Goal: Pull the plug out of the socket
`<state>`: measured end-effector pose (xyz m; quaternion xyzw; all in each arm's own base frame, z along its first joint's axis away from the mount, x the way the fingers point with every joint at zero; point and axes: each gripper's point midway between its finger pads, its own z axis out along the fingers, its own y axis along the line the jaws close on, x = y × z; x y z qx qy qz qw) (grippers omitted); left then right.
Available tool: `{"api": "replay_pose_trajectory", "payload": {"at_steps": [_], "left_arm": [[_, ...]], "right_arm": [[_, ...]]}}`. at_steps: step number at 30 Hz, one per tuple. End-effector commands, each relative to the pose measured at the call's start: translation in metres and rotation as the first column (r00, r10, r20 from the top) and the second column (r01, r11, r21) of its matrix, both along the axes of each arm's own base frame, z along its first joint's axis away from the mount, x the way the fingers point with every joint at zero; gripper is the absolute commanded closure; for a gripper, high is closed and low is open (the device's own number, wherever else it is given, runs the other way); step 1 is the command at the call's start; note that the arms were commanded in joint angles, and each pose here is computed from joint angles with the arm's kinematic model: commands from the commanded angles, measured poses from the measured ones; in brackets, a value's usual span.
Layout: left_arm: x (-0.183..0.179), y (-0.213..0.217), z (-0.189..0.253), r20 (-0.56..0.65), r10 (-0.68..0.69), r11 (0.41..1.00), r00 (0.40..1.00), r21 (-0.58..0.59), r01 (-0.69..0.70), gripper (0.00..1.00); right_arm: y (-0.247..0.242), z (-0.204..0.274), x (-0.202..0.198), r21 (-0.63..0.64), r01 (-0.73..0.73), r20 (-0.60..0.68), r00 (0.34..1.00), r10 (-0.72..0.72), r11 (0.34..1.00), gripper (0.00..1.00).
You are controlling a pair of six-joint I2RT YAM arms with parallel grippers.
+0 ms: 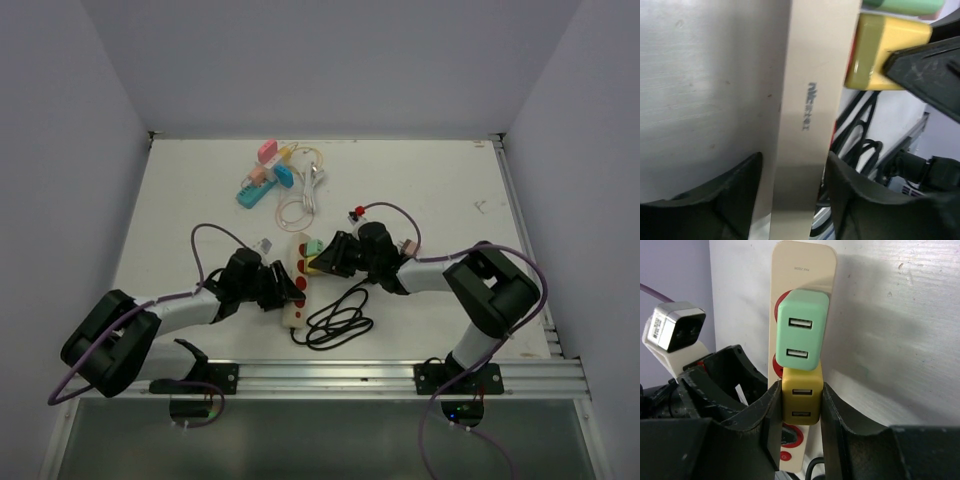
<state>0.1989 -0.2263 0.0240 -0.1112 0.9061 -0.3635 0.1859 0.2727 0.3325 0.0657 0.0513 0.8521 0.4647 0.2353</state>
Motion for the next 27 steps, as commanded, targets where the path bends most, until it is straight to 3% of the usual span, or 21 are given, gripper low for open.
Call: {"api": "replay_pose_trajectory", "payload": {"at_steps": [1,5,7,12,15,18,20,21,23,24,25,27], "left_arm": [[0.004,0.029,-0.028,0.008,0.061,0.990,0.998,0.129,-0.062,0.38],[0.010,0.027,-0.024,0.038,0.045,0.991,0.998,0.126,-0.049,0.20],[0.016,0.023,-0.020,0.058,0.029,0.991,0.998,0.126,-0.036,0.16],[0.022,0.020,-0.024,0.055,0.015,0.989,0.998,0.145,-0.023,0.17],[0.025,0.016,-0.026,0.047,0.008,0.989,0.999,0.145,-0.015,0.22],[0.023,0.015,-0.039,0.011,0.001,0.985,1.000,0.171,-0.003,0.36],[0.021,0.016,-0.043,-0.003,0.008,0.984,1.000,0.179,-0.007,0.57],[0.021,0.018,-0.045,-0.009,0.019,0.981,1.000,0.191,-0.017,0.73],[0.017,0.024,-0.050,-0.025,0.039,0.976,0.999,0.214,-0.032,0.85],[0.017,0.027,-0.051,-0.027,0.056,0.973,0.998,0.227,-0.049,0.95],[0.016,0.031,-0.054,-0.034,0.068,0.969,0.997,0.242,-0.058,1.00],[0.012,0.040,-0.059,-0.061,0.113,0.956,0.992,0.279,-0.091,1.00]], "right_arm": [[0.014,0.026,0.002,0.045,-0.082,0.105,0.991,0.077,0.996,1.00],[0.017,0.020,0.001,0.037,-0.092,0.097,0.991,0.088,0.995,1.00],[0.020,0.019,0.000,0.037,-0.102,0.095,0.991,0.099,0.994,1.00],[0.022,0.016,-0.002,0.033,-0.105,0.091,0.991,0.102,0.994,1.00],[0.024,0.018,-0.002,0.040,-0.108,0.093,0.990,0.104,0.993,1.00],[0.027,0.019,-0.004,0.046,-0.117,0.093,0.989,0.112,0.992,1.00],[0.027,0.018,-0.005,0.055,-0.119,0.087,0.990,0.114,0.991,1.00],[0.027,0.020,-0.006,0.059,-0.120,0.091,0.989,0.114,0.991,1.00],[0.025,0.021,-0.007,0.060,-0.117,0.088,0.990,0.111,0.991,1.00],[0.024,0.021,-0.008,0.060,-0.118,0.089,0.990,0.112,0.991,1.00],[0.024,0.022,-0.008,0.061,-0.116,0.090,0.990,0.110,0.991,1.00],[0.023,0.026,-0.009,0.067,-0.116,0.092,0.990,0.110,0.991,1.00]]}}
